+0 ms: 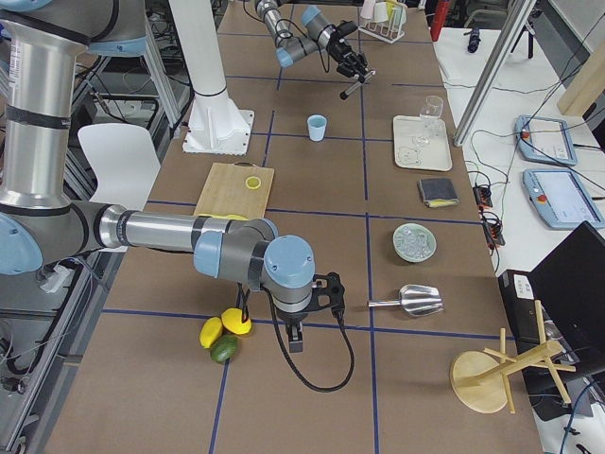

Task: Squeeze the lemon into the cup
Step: 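Lift the muddler out of the cup and carry it back with the left gripper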

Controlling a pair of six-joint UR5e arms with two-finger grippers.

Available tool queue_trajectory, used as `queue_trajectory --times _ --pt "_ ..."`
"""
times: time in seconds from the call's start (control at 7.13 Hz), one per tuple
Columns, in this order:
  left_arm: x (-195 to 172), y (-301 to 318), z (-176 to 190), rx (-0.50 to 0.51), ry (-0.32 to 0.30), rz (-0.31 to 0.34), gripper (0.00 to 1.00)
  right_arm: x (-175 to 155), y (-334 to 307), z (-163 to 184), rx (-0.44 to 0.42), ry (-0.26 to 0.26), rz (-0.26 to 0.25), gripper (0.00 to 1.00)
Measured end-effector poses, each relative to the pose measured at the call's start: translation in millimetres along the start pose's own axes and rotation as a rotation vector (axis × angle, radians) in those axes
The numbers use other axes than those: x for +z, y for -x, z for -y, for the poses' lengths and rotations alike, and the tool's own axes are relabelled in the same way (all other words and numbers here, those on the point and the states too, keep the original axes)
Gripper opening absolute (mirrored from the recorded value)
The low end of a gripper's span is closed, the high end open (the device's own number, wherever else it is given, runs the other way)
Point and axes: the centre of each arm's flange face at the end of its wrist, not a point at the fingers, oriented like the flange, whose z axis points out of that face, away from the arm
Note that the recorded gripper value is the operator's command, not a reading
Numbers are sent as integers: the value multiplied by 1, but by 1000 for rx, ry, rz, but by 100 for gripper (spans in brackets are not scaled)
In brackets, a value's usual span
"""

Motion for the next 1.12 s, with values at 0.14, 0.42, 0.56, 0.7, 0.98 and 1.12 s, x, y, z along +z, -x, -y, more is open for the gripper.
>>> queue_trajectory --times 0.14,0.42,0.56,0.7,0.98,1.12 --pt "-13 40 7 1 165 28 0 2 -2 0 3 3 1 100" --pt "-55 104 19 -66 454 148 0 4 -5 1 6 8 3 100" --pt "-67 128 14 -115 586 235 0 4 -5 3 5 7 3 100" --pt "-75 148 0 -159 684 306 0 3 -4 4 3 5 2 100" --pt "-90 183 -53 -266 793 414 0 2 -4 5 1 2 2 100" --pt "-97 198 -81 -321 827 462 0 1 -3 5 0 1 2 100"
